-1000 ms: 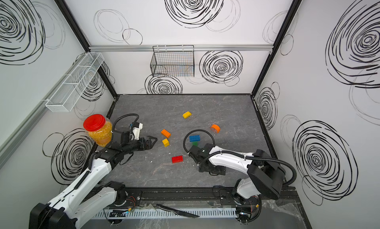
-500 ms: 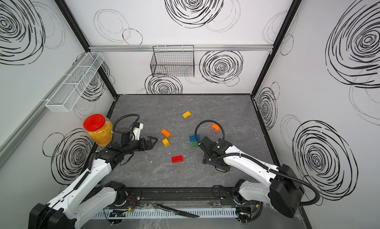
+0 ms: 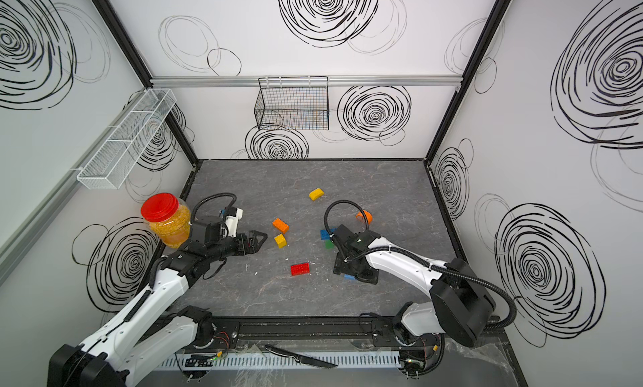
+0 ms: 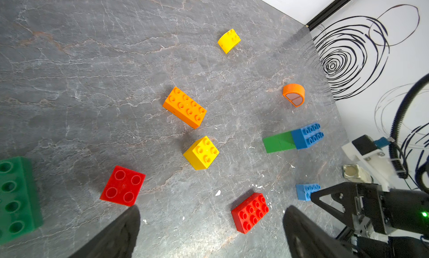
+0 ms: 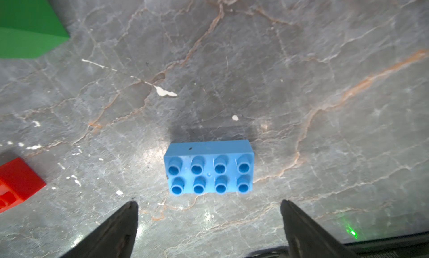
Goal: Assemble an ice cream with lego
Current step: Adjust the lego brick at the center of the board, then pick up the lego brick from the center of the board.
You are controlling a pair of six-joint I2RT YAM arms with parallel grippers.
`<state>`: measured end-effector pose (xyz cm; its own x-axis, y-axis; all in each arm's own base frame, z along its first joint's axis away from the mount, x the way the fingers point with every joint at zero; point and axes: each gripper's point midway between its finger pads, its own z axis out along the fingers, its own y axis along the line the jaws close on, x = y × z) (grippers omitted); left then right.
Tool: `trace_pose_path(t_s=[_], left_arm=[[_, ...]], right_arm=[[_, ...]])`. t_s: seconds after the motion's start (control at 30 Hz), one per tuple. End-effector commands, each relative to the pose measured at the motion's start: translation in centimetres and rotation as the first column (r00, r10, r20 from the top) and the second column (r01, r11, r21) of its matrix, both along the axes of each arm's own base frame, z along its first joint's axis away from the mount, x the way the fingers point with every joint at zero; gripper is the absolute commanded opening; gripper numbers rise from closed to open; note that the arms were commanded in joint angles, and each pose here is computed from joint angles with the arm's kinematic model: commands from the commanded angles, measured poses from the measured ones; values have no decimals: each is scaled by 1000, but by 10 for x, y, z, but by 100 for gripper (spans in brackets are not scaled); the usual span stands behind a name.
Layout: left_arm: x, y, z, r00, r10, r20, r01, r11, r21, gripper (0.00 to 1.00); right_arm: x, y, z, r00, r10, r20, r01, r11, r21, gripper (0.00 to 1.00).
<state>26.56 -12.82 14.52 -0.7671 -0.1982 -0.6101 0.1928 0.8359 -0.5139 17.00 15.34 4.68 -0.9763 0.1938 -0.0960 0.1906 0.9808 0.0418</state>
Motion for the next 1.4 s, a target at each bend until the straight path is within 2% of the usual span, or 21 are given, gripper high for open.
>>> trace_pose_path(t_s=[0.0,0.13,0.33,1.13,1.37], left_arm=[[0,-1,3,1000,-1,15,1,1000,0,99],[0,-1,3,1000,-4,15,4,1000,0,99],[0,-1,2,1000,-3,14,3,1000,2,99],[0,-1,3,1000,-3,15,3,1000,3,99],[0,-1,2,1000,-2,14,2,1000,4,99]], right_arm=[[7,2,1,1000,17,-3,-17,1000,15,97],[9,0,-6,1000,30,-5,-30,999,32,94],[9,-8,-14,998,53,-21,-54,999,-2,88],[8,-8,-26,997,75,-19,-76,997,-34,83],[4,-6,-29,997,68,-31,-69,997,-31,79]])
